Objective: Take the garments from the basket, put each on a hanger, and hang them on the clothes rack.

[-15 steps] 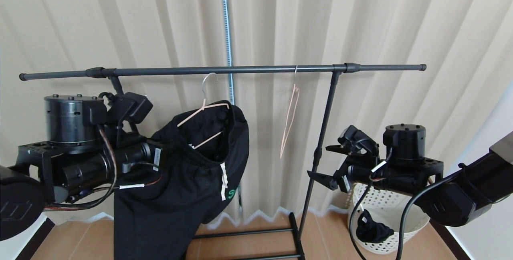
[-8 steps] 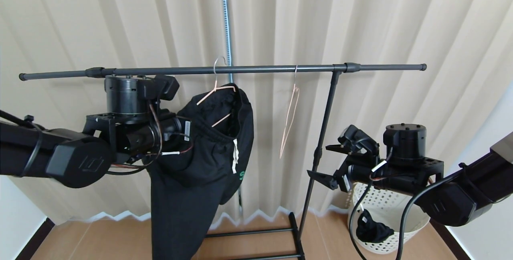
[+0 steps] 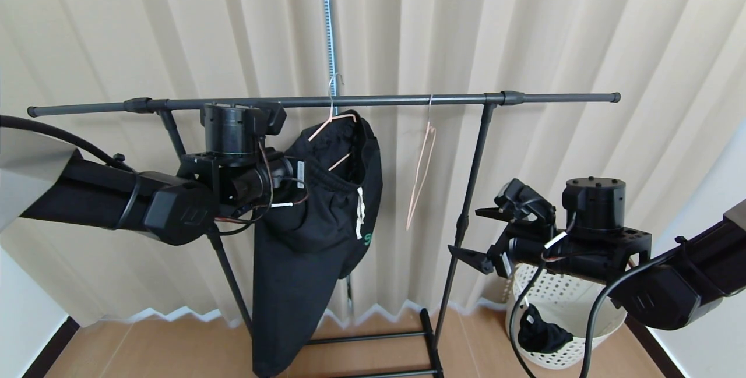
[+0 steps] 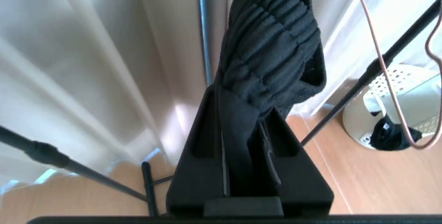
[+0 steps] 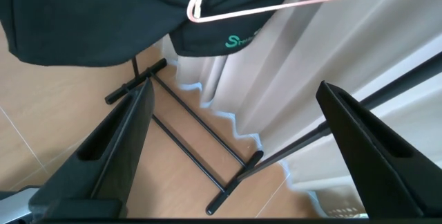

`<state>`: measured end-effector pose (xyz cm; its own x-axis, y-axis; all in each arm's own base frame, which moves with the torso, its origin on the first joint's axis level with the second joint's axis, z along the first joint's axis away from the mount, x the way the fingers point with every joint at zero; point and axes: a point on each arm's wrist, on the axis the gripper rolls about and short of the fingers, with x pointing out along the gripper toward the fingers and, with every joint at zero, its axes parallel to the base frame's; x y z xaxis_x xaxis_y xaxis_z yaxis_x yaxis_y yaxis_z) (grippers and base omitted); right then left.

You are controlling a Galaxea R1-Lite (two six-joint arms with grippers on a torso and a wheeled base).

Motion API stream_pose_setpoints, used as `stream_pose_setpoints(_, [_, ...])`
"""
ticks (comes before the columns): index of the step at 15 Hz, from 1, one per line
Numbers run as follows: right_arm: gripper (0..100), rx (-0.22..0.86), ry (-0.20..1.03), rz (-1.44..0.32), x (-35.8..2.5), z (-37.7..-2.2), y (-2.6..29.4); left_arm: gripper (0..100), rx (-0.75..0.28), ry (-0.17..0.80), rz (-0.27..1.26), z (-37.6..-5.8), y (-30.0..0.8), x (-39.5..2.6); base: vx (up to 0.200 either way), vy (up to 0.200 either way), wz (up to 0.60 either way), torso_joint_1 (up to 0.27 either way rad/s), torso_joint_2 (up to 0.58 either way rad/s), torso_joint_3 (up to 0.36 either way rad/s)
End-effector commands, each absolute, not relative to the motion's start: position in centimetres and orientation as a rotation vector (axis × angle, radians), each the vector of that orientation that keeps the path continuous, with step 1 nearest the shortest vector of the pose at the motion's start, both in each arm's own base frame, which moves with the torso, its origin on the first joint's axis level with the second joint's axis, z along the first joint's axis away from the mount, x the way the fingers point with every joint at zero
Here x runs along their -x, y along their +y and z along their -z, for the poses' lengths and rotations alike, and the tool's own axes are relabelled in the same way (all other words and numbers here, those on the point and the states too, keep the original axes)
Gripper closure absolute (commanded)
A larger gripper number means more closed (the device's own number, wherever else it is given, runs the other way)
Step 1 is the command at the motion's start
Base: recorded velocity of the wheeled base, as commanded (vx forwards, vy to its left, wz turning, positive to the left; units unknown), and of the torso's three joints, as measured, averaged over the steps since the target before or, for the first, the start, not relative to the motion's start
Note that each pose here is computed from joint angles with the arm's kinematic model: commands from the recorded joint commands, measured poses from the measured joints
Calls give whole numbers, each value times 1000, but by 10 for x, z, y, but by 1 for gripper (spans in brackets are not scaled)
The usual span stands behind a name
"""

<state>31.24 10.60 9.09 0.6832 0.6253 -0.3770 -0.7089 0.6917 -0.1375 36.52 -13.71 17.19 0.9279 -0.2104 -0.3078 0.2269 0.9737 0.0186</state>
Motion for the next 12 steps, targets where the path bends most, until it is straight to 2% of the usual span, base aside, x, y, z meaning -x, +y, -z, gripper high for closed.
stream_pose_setpoints(1, [0,284,308,-759,-312,-93,106,100,-50,323,209,-162,-141,-377,0,0,0,0,0,0])
stream_pose_setpoints(7, [0,284,310,-759,-312,-92,106,100,-35,341,167,-143,-149,-399,0,0,0,0,0,0])
stream_pose_setpoints(12, [0,284,311,-759,-312,-92,106,100,-36,359,164,-136,-149,-400,0,0,0,0,0,0])
